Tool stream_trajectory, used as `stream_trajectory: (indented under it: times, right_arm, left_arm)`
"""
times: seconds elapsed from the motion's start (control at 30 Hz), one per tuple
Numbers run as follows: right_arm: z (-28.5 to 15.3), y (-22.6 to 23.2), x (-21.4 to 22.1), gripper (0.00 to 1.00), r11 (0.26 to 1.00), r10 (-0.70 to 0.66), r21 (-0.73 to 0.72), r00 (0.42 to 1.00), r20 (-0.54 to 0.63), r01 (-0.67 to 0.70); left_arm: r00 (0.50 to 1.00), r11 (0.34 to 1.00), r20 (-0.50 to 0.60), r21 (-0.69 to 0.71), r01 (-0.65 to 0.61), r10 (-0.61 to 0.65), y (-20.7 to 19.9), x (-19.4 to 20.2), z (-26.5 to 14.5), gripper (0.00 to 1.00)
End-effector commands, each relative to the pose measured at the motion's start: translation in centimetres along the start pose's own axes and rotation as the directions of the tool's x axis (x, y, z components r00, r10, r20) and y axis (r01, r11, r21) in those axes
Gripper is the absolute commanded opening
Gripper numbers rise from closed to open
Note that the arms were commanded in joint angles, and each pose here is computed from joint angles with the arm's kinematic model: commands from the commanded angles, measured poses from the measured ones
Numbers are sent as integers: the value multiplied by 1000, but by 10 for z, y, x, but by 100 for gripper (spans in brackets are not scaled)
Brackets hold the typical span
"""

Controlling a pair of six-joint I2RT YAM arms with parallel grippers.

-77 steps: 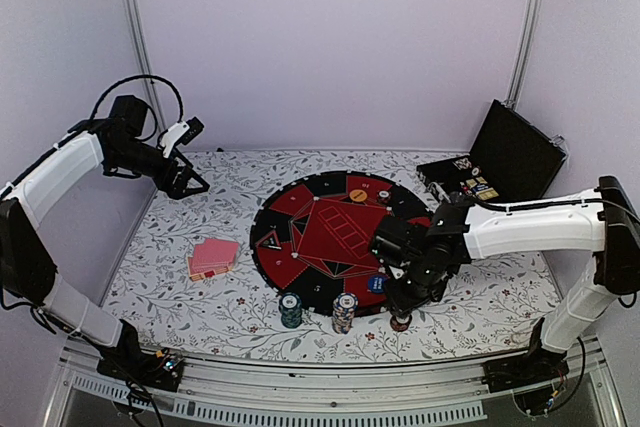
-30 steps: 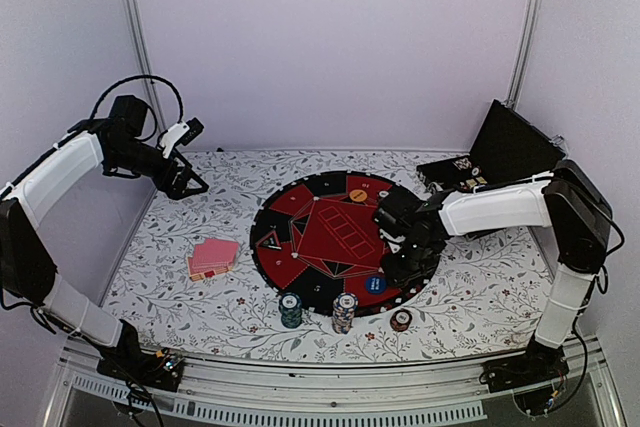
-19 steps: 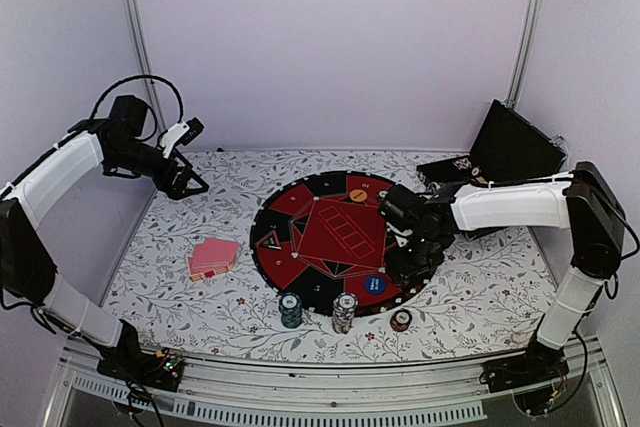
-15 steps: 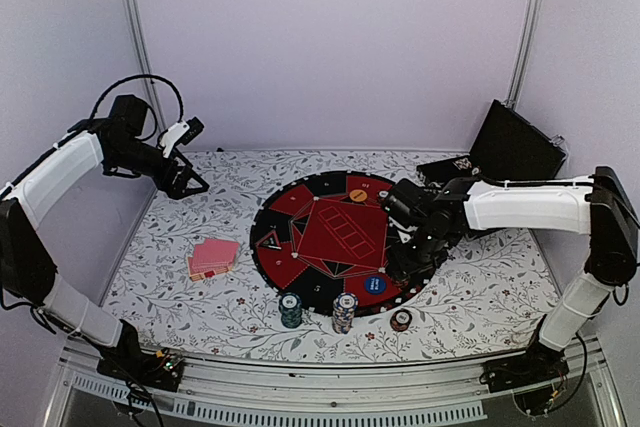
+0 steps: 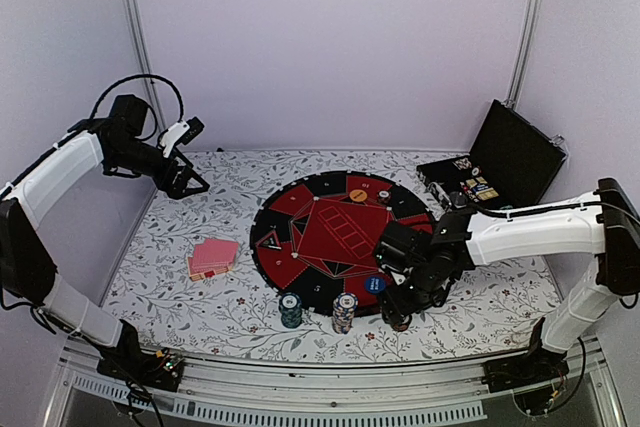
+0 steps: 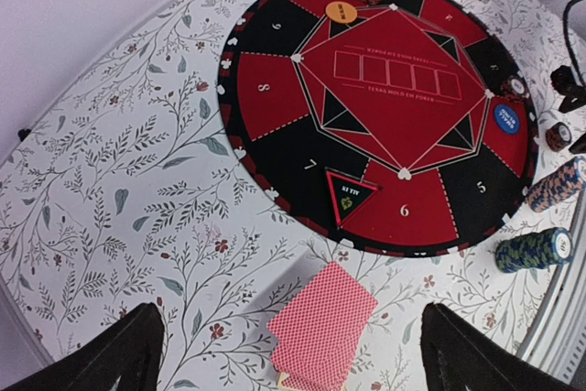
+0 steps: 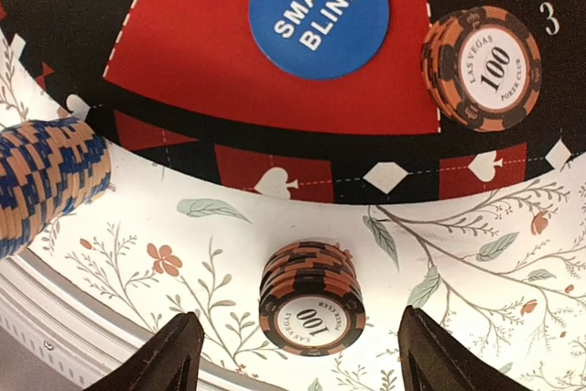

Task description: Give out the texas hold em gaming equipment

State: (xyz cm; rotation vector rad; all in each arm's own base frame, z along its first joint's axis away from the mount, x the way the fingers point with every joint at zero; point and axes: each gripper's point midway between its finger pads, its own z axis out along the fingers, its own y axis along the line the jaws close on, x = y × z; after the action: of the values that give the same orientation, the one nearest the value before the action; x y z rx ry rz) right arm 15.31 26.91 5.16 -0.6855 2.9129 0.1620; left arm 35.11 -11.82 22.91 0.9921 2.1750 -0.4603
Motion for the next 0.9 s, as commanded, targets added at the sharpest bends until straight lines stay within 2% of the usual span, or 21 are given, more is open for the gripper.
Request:
stream_trajectory:
  times: [0.0, 0.37, 0.87]
  right_arm:
    - [9, -3, 6, 77, 999, 30, 13, 999, -22, -30]
    - [33, -1, 11, 71, 1000, 18, 12, 999, -50, -17]
    - [38, -5, 8, 59, 999, 3, 47, 999, -54, -1]
  left_arm:
    - [1000, 1000, 20, 8, -21, 21, -5, -9, -5, 100]
    - [1000, 1000, 18, 5, -23, 23, -5, -9, -5, 100]
    - [1000, 1000, 13, 6, -18, 18, -4, -7, -4, 100]
